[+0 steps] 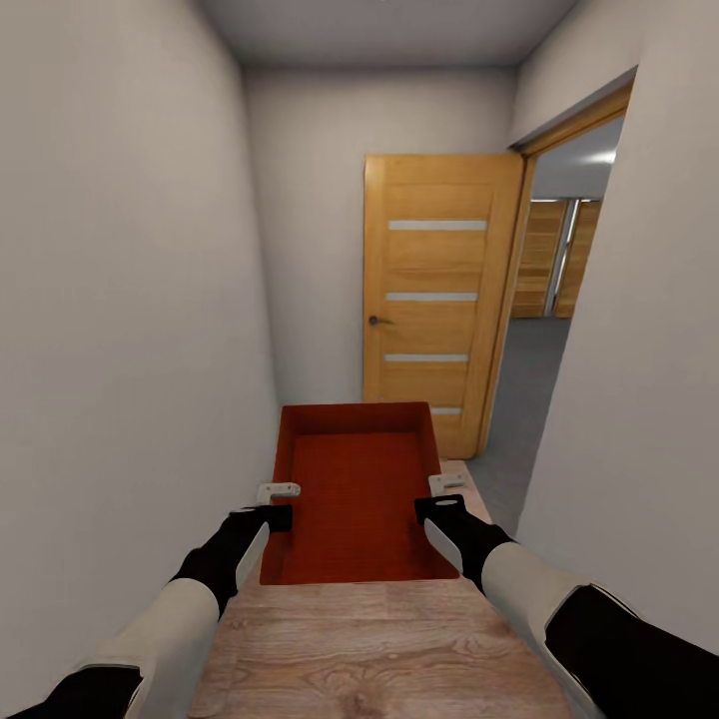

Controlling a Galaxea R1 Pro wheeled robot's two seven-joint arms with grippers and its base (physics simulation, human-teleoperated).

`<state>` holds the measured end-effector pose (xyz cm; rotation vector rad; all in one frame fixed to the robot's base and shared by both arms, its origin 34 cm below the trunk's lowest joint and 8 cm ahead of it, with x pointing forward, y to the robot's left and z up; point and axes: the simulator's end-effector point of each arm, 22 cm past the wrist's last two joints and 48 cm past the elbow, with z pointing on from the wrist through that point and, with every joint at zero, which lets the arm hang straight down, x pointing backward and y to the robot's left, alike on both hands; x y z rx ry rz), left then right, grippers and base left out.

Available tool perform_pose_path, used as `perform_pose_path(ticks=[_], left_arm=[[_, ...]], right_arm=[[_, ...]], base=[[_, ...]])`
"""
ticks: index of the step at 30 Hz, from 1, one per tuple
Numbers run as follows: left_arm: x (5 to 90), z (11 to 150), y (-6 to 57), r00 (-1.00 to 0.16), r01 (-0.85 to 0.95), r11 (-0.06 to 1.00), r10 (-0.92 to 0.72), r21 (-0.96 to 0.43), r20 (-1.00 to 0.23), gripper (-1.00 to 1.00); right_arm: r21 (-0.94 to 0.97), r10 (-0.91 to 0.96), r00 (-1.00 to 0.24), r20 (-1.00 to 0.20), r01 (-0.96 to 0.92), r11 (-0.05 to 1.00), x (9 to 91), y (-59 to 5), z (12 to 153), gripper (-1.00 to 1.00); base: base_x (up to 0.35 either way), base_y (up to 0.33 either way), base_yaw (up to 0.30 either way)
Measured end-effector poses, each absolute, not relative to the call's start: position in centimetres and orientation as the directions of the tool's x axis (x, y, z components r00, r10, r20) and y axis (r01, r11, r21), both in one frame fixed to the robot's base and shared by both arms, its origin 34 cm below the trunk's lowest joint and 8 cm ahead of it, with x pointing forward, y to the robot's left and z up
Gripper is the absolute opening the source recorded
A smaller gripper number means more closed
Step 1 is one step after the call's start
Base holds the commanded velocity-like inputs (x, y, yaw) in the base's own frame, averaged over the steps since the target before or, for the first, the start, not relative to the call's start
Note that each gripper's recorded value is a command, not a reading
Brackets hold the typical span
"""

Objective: Move the two storage containers from the living room to the garage. In the garage, place one container on the floor and stack the other container on top of it (either order is fine).

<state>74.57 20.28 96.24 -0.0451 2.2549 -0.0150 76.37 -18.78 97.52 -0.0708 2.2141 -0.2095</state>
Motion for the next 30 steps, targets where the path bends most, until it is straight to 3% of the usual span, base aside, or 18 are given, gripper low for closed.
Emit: perform_pose_path(ticks=[30], left_arm=[[74.56,96.24,20.28,-0.632,-0.028,0.999,-0.038,-0.026,-0.774,-1.00]], right_arm=[[-0.176,-0.126,-0.607,-0.785,0.024,0.984,76.37,-18.78,97.52,-1.00]], base=[[0.320,0.000,0.000]])
